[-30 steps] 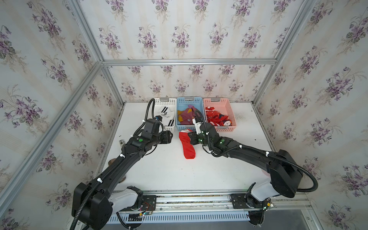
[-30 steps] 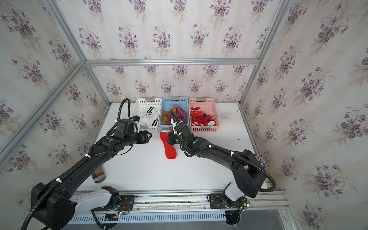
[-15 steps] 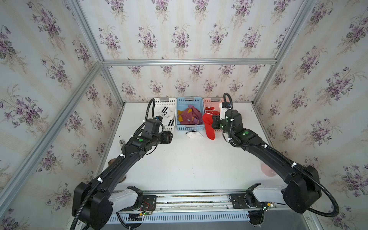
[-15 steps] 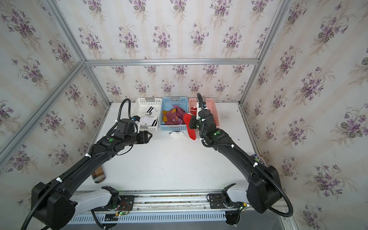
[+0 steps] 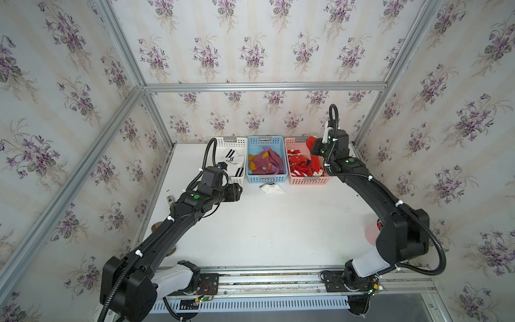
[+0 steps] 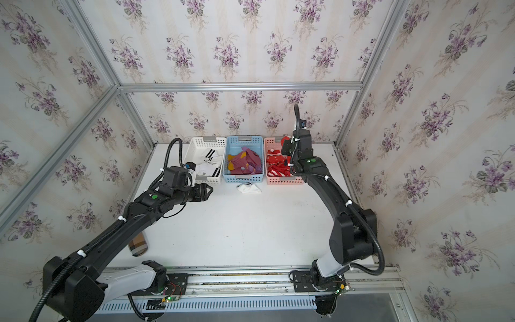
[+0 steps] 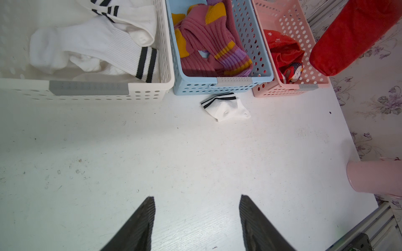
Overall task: Sort the socks into the basket by color
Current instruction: Place the sock in the bin.
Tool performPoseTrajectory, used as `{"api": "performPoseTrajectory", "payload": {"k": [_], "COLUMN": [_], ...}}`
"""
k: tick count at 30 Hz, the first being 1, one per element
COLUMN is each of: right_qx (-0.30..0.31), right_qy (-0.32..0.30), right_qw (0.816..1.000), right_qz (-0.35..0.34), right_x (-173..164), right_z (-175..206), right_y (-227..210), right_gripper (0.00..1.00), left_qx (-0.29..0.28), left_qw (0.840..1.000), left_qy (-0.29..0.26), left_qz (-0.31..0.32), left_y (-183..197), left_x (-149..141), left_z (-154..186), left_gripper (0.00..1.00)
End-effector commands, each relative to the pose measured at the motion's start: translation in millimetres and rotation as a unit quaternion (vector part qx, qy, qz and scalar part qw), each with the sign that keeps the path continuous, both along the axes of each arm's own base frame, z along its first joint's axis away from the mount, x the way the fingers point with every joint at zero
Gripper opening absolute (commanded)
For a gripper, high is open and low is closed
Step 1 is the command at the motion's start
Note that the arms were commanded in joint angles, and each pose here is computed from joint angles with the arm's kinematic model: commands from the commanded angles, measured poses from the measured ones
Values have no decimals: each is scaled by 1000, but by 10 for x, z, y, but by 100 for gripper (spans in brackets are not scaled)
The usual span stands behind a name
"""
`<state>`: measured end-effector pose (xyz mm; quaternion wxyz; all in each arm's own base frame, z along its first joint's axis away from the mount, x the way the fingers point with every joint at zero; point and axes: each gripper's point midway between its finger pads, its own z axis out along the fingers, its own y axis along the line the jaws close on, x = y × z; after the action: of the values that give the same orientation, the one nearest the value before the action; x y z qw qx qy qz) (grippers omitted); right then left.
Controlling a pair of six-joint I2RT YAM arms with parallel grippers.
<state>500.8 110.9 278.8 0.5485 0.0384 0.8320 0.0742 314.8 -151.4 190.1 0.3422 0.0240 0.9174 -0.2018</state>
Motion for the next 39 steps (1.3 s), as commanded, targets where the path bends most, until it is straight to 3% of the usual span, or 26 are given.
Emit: {"api": "performPoseTrajectory", "payload": {"k": [1,3,5,12,25,29,36,39], "right_qx": [-23,2,28,53,87,97,128,132], "right_qy": [20,42,56,52,33,38,44,49], "right_qw": [1000,999,997,994,991,990,986,986], "right_qz": [-8,23,54,80,91,92,95,91], "right_x": [227,337,372,294,-243,-456,-836,-970], "right_z": [-261,-460,-585,-546,-341,-378,-513,-565], "right_y": [77,261,421,521,430,387,331,285], "right_gripper": [2,6,17,33,36,36,37,37], "left_qx": [-6,-10,-11,-9,-30,-32,6,40], "left_qw": [1000,1000,1000,1000,999,999,999,999], "left_qy": [-3,0,3,2,8,10,8,15], "left_qz": [3,0,-1,0,-8,-30,-36,-30], "left_y": [-9,-28,-36,-27,-169,-382,-694,-788], "left_x": [14,17,17,18,118,144,220,276], "left_z": [5,0,-7,-15,-88,-111,-255,-484], "left_gripper": [64,63,64,64,64,65,66,67]}}
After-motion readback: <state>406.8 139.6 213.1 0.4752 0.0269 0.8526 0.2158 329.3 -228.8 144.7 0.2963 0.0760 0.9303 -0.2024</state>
